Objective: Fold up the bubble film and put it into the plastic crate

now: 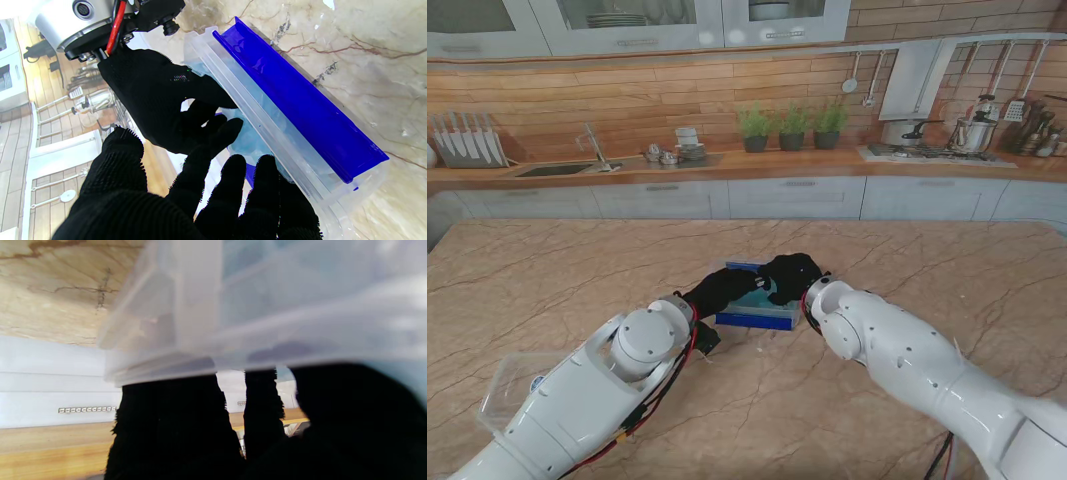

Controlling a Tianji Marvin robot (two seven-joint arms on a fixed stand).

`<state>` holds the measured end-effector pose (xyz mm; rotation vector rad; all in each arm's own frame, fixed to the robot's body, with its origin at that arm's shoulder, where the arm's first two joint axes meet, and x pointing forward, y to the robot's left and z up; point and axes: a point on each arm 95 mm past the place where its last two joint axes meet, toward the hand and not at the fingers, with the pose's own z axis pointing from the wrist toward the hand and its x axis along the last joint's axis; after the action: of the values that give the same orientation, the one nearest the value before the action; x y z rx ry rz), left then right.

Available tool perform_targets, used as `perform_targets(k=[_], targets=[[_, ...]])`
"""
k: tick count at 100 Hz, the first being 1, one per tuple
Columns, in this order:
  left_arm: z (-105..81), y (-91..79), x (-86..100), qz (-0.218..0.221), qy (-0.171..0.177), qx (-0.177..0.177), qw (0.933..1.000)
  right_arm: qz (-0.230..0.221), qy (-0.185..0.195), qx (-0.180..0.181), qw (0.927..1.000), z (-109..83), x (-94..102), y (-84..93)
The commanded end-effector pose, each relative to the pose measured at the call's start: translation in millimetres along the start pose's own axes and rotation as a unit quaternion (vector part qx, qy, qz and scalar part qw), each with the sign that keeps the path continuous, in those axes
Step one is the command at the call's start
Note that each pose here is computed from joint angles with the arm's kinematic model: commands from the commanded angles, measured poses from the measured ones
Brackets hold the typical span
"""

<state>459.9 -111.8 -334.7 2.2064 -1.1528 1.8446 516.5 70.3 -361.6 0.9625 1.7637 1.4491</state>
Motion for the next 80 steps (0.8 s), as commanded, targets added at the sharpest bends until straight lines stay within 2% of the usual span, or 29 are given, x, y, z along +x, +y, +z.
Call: perform_targets(k=[1,39,80], targets=[[-2.2,2.6,0.0,-0.004,0.004,-0.003,1.0,-0.001,0.003,-0.005,1.0,3.0,1.1,3.1],[-11.1,4.3,7.5,-0.015,0.032,-0.002,0.9994,0.002,0.013,-0.034,0.9993,5.5,3.0,6.8],[-15.9,3.7,9.0,-0.015,0.047,-0.004,0.9988,0.008,0.014,-0.055,0.9984,3.5,3.3,10.9]])
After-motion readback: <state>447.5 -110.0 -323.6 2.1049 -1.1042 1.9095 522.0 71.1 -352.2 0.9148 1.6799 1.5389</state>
